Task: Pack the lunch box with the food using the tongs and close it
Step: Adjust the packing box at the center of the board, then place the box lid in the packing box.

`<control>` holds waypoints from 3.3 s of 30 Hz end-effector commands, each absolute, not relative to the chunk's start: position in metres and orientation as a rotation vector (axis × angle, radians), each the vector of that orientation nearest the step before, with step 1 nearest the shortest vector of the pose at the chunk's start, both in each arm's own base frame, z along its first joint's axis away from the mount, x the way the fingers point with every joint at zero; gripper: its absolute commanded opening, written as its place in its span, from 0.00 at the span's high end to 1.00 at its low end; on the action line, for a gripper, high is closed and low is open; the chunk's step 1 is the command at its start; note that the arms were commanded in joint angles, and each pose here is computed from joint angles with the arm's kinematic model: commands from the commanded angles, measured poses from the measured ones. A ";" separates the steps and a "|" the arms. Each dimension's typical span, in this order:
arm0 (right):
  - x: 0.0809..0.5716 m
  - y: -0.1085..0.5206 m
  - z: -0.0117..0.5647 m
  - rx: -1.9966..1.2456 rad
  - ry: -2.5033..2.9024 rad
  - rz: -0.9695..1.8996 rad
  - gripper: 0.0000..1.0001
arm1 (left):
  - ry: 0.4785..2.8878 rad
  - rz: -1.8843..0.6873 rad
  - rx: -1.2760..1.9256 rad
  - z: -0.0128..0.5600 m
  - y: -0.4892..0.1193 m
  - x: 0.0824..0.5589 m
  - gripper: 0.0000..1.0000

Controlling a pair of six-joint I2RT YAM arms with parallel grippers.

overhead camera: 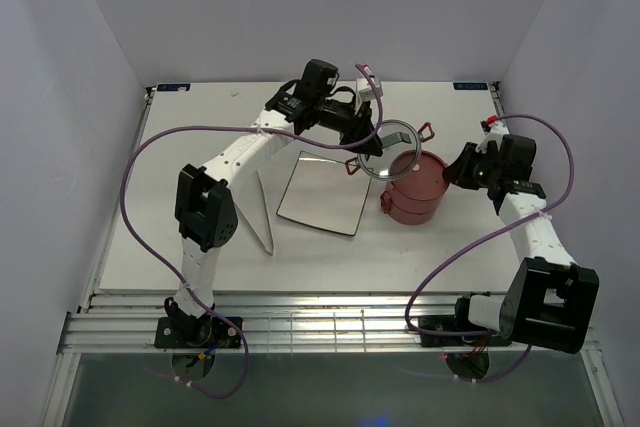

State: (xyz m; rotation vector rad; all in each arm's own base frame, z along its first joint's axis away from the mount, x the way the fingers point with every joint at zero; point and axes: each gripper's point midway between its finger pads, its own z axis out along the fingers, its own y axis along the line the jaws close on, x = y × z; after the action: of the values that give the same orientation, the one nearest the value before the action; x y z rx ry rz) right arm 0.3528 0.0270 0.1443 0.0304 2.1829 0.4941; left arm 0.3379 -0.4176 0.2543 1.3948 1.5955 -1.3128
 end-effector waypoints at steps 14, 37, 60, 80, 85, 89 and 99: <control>0.292 0.048 0.135 0.240 2.212 0.563 0.52 | 1.610 -1.399 1.443 0.264 -0.463 0.286 1.00; 0.267 0.026 0.219 0.249 1.948 0.377 0.30 | 1.772 -1.313 1.335 0.242 -0.507 0.298 1.00; 0.275 0.030 0.224 0.208 1.941 0.400 0.27 | 1.903 -1.250 1.325 0.225 -0.487 0.292 0.89; 0.273 0.030 0.209 0.189 1.969 0.391 0.27 | 2.000 -1.266 1.206 0.226 -0.488 0.292 0.14; 0.273 0.029 0.208 0.182 1.972 0.377 0.27 | 1.934 -1.250 1.187 0.236 -0.489 0.297 0.02; 0.276 0.029 0.211 0.173 1.968 0.378 0.27 | 1.920 -1.215 1.162 0.242 -0.488 0.302 0.02; 0.294 0.040 0.251 0.135 1.941 0.461 0.36 | 1.798 -1.063 0.977 0.319 -0.469 0.327 0.02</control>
State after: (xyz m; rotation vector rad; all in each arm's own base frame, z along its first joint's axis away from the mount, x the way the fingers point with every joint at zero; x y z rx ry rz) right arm 0.2842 0.0301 0.2125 0.2100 2.0406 0.4129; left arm 0.3220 -0.4847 0.2263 1.0977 1.9752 -1.1047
